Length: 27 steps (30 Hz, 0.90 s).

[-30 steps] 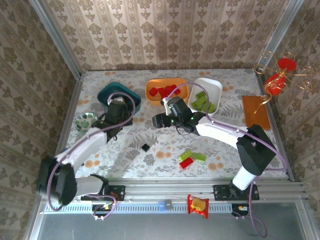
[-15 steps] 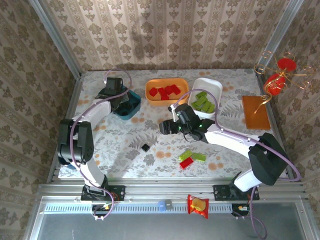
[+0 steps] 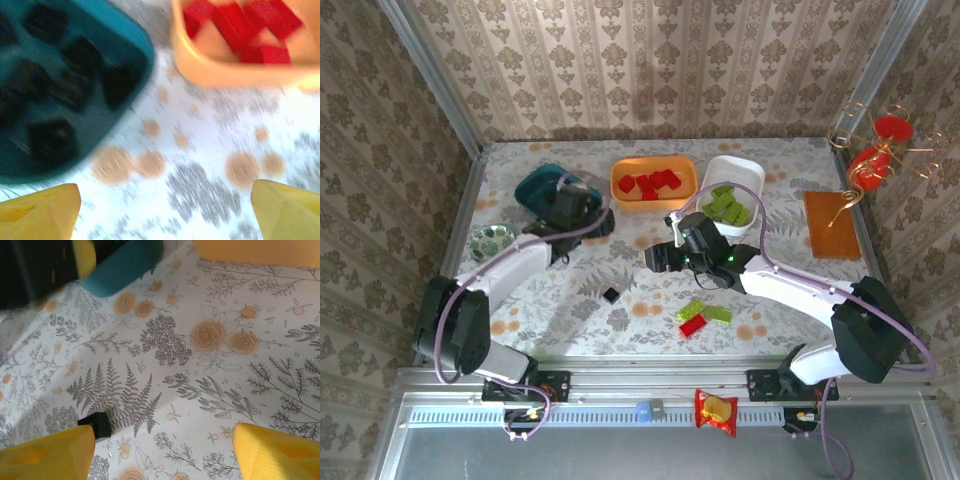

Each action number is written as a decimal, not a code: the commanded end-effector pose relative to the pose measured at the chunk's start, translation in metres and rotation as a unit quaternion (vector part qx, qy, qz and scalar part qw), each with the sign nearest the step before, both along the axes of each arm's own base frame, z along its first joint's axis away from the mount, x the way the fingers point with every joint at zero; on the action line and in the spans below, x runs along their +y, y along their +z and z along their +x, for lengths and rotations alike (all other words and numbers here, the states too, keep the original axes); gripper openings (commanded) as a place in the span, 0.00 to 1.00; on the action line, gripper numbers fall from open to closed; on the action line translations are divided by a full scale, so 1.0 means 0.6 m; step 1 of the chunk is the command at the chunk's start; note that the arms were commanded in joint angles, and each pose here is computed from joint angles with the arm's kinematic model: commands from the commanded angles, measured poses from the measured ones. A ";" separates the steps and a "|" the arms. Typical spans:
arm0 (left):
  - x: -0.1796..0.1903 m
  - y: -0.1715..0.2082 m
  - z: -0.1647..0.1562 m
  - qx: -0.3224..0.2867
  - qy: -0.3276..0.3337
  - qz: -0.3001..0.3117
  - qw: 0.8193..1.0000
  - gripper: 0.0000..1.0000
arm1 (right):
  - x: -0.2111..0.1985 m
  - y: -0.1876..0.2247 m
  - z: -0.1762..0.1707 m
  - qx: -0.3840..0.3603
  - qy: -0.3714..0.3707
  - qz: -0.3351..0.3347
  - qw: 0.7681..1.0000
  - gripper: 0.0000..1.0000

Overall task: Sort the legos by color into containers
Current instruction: Pick up the lego from the middle-left of the table.

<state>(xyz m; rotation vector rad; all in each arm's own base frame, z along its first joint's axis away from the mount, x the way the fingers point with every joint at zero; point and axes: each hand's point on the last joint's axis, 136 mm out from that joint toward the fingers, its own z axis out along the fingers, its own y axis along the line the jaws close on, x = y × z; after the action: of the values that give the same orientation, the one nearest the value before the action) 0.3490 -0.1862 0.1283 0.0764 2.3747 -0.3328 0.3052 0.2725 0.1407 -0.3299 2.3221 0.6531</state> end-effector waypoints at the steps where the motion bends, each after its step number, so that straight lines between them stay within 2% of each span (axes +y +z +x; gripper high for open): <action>1: -0.029 -0.035 -0.072 0.033 -0.053 0.010 0.998 0.91 | -0.015 -0.001 0.004 -0.007 -0.021 -0.004 1.000 0.74; 6: -0.057 -0.087 -0.172 0.090 -0.122 0.032 0.988 0.91 | -0.022 -0.012 0.003 -0.004 -0.030 -0.011 0.999 0.74; 11: -0.051 -0.123 -0.228 0.125 -0.135 0.040 0.982 0.85 | -0.031 0.004 0.001 -0.016 -0.035 -0.007 0.999 0.74; 13: -0.050 -0.137 -0.238 0.135 -0.138 0.043 0.980 0.82 | -0.033 0.006 0.001 -0.018 -0.037 -0.007 0.999 0.75; 19: -0.056 -0.169 -0.243 0.155 -0.139 0.048 0.977 0.63 | -0.044 0.012 0.001 -0.023 -0.042 -0.014 0.999 0.75; 27: -0.055 -0.180 -0.242 0.160 -0.142 0.062 0.975 0.42 | -0.057 0.020 0.001 -0.029 -0.050 -0.017 0.998 0.75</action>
<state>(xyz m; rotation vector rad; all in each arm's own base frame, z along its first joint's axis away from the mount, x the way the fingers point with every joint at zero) 0.2063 -0.2179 0.0215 0.4409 2.7012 -0.3493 0.3064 0.2502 0.1545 -0.2675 2.2735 0.5925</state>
